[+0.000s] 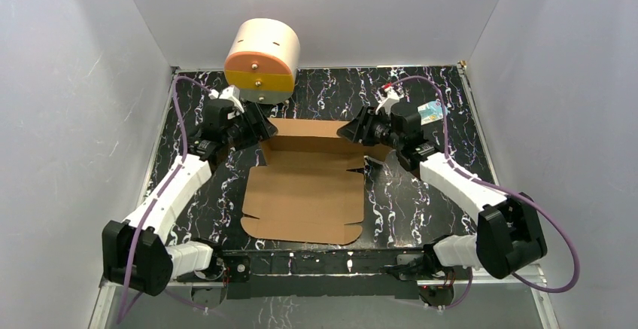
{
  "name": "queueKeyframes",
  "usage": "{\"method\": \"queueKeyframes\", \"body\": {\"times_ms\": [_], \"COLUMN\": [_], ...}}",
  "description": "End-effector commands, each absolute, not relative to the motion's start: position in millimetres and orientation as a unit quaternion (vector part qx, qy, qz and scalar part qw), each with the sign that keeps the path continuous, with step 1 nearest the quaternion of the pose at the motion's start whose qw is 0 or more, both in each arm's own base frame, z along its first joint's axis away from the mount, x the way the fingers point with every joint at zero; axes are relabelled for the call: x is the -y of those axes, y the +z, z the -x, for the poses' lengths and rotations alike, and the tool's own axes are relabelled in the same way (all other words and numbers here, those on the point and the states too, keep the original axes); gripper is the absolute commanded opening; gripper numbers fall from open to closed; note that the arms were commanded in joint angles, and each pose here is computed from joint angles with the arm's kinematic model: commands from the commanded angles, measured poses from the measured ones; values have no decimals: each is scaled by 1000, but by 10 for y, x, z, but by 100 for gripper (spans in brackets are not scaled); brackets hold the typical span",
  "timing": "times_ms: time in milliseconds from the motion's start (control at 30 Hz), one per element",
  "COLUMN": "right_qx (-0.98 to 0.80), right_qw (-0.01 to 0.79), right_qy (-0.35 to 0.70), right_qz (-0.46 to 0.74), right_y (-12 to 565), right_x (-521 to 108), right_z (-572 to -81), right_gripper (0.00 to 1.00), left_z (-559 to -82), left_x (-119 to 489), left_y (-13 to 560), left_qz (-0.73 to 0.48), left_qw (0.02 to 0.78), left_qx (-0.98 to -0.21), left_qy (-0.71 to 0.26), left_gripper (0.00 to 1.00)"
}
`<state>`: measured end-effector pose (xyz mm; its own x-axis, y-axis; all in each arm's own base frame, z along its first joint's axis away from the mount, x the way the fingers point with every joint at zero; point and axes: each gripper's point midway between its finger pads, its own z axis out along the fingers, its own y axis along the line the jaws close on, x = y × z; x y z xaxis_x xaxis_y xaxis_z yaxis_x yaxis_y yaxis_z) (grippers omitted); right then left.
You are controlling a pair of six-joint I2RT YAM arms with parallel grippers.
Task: Fold the paper box
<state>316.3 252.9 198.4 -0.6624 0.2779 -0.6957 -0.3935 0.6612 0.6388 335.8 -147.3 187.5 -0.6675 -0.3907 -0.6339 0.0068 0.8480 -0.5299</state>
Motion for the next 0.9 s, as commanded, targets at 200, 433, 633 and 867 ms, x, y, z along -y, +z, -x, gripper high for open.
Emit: {"method": "queueKeyframes", "body": {"times_ms": [200, 433, 633, 867], "right_qx": [-770, -764, -762, -742], "right_qw": [420, 496, 556, 623], "right_qy": [474, 384, 277, 172], "right_qz": [84, 154, 184, 176], "right_y": [2274, 2396, 2404, 2341], "right_x": [-2773, -2508, -2134, -1698], "right_z": [-3192, -3217, -3221, -3222], "right_gripper": [63, 76, 81, 83], "left_z": [-3158, -2926, -2679, -2489], "left_x": [1172, 1339, 1649, 2154], "left_y": [2055, 2366, 2439, 2267], "left_qz": [121, 61, 3, -41], "left_qw": [421, 457, 475, 466], "left_qx": [-877, -858, -850, -828], "left_qy": [-197, -228, -231, -308], "left_gripper": [77, 74, 74, 73]}}
